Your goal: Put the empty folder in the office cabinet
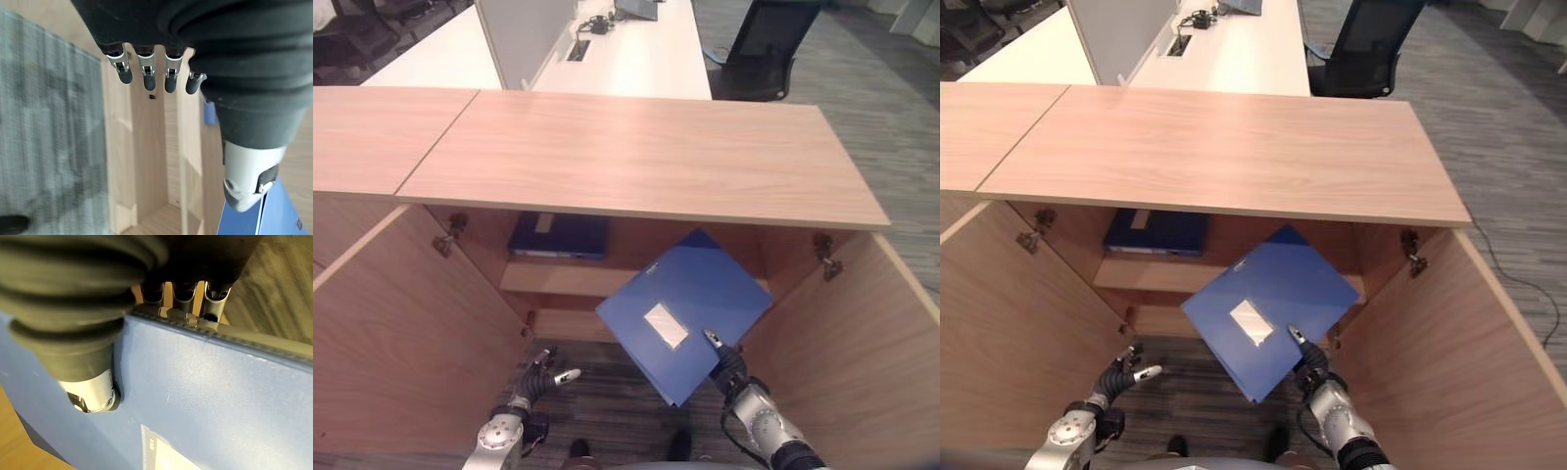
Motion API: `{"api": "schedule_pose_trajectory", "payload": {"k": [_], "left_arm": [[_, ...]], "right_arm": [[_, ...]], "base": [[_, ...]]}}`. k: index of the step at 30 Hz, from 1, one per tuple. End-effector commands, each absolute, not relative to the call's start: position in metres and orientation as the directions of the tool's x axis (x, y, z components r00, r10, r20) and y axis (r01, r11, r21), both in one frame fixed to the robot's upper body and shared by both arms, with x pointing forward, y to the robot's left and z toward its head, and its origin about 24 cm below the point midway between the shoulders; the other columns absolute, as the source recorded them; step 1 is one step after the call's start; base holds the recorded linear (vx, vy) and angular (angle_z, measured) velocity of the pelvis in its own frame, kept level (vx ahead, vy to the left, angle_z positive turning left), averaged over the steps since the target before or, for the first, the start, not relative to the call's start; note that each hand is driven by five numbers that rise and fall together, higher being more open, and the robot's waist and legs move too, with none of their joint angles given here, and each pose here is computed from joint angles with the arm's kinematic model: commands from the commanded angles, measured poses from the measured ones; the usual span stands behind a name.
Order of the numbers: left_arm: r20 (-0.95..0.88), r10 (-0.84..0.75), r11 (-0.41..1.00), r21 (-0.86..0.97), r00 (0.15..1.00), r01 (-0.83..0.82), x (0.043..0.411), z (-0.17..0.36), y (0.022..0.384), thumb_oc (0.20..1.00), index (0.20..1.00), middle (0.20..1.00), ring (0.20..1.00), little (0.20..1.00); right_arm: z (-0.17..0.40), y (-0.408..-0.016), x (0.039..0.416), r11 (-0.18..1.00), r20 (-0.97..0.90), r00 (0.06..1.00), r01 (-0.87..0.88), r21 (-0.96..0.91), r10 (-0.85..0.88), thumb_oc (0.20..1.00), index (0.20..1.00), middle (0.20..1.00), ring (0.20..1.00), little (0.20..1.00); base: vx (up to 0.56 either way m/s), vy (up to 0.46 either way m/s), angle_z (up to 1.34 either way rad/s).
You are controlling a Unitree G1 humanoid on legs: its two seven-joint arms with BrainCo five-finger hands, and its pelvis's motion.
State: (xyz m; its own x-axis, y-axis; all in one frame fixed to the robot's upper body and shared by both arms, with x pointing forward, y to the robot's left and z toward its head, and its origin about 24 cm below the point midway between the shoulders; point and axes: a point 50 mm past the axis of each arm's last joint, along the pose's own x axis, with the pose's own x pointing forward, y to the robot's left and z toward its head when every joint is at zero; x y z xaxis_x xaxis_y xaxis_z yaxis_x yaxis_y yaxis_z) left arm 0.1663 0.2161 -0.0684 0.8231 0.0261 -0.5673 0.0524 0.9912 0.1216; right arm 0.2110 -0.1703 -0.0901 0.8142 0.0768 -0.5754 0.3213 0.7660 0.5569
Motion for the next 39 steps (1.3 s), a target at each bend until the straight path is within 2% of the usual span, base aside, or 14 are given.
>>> {"api": "schedule_pose_trajectory", "payload": {"k": [1,5,16,22,27,28,31,39], "left_arm": [[-0.522,0.025,0.983,0.167,0.853,0.074,0.174,-0.057,0.227,1.0,1.0,1.0,1.0,1.0],[-0.551,0.044,0.978,0.195,0.833,0.077,0.168,-0.062,0.232,1.0,1.0,1.0,1.0,1.0],[-0.592,0.071,0.966,0.24,0.803,0.092,0.151,-0.068,0.239,1.0,1.0,1.0,1.0,1.0],[-0.569,0.117,0.962,0.268,0.814,0.05,0.153,-0.064,0.247,1.0,1.0,1.0,1.0,1.0],[-0.504,0.122,0.957,0.288,0.855,0.033,0.171,-0.055,0.243,1.0,1.0,1.0,1.0,1.0],[-0.467,0.117,0.955,0.294,0.876,0.029,0.181,-0.049,0.241,1.0,1.0,1.0,1.0,1.0],[-0.419,0.105,0.957,0.291,0.902,0.024,0.189,-0.04,0.236,1.0,1.0,1.0,1.0,1.0],[-0.297,0.079,0.963,0.27,0.951,0.004,0.206,-0.016,0.227,1.0,1.0,1.0,1.0,1.0]], "right_arm": [[-0.054,-0.167,0.241,0.687,-0.382,0.923,0.245,0.684,0.051,0.2,0.2,0.2,0.2,0.2],[-0.056,-0.174,0.237,0.698,-0.393,0.919,0.257,0.669,0.038,0.2,0.2,0.2,0.2,0.2],[-0.056,-0.178,0.231,0.637,-0.391,0.92,0.31,0.706,-0.014,0.2,0.2,0.2,0.2,0.2],[-0.019,-0.17,0.261,0.578,-0.225,0.974,0.199,0.791,-0.027,0.2,0.2,0.2,0.2,0.2],[0.025,-0.158,0.286,0.53,-0.043,0.998,0.057,0.846,-0.039,0.2,0.2,0.2,0.2,0.2],[0.05,-0.155,0.297,0.515,0.057,0.997,-0.022,0.857,-0.052,0.2,0.2,0.2,0.2,0.2],[0.083,-0.156,0.306,0.482,0.191,0.976,-0.119,0.868,-0.102,0.2,0.2,0.2,0.2,0.2],[0.131,-0.169,0.306,0.461,0.374,0.901,-0.242,0.854,-0.219,0.2,0.2,0.2,0.2,0.2]], "base": [[0.09,-0.043,0.18],[0.03,0.02,0.14],[0.08,0.101,0.08],[-0.04,0.082,0.03],[-0.21,0.04,-0.01],[-0.22,0.038,0.04],[-0.16,0.021,0.1],[-0.08,0.009,0.12]]}}
